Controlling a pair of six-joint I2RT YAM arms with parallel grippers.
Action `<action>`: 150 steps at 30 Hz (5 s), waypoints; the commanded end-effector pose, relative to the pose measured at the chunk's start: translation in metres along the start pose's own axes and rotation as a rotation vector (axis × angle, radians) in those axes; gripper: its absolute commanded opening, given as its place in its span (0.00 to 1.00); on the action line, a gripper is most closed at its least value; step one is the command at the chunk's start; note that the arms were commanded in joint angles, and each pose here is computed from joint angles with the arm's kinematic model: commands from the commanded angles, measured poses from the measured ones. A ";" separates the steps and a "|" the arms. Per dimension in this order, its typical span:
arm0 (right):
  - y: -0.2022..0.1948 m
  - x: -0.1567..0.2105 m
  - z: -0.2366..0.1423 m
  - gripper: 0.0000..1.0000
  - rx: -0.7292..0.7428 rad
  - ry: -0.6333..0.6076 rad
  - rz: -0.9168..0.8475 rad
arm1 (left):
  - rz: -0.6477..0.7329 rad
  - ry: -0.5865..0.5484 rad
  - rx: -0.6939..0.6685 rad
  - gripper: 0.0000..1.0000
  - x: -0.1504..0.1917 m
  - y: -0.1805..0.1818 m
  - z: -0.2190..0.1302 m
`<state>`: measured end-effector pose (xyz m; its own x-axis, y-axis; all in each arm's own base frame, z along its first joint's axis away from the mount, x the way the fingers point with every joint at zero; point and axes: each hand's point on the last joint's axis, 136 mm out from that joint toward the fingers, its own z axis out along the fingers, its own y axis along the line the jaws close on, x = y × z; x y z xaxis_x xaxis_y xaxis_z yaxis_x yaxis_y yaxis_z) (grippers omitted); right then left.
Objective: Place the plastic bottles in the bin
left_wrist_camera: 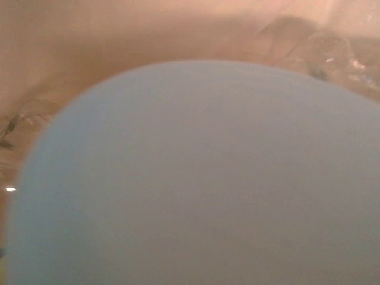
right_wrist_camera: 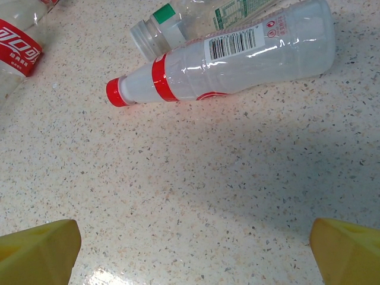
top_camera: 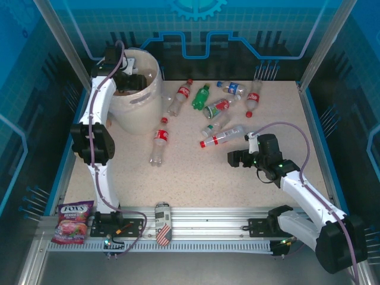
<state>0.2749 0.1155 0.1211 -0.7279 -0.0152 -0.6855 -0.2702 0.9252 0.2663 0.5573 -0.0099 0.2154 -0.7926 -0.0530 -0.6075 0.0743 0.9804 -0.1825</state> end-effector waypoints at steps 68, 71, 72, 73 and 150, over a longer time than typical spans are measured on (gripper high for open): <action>-0.162 -0.159 0.074 0.98 0.463 -0.032 0.345 | -0.131 -0.110 0.288 0.99 0.228 -0.182 -0.164; -0.180 -0.165 0.104 1.00 0.501 0.019 0.350 | -0.199 -0.092 0.342 0.99 0.249 -0.199 -0.141; -0.185 -0.169 0.111 1.00 0.515 0.027 0.347 | -0.209 -0.090 0.355 0.99 0.253 -0.205 -0.135; -0.191 -0.169 0.122 1.00 0.527 0.050 0.348 | -0.218 -0.085 0.367 0.99 0.257 -0.210 -0.128; 0.067 -0.018 0.005 0.47 -0.264 0.034 0.135 | -0.483 -0.020 0.764 0.99 0.158 -0.334 -0.031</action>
<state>0.2724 0.1635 0.1309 -0.8048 0.0766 -0.5885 -0.2811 0.8242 0.4916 0.3836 -0.3231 0.1868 -0.8302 -0.4269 -0.3586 0.0913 0.5304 -0.8428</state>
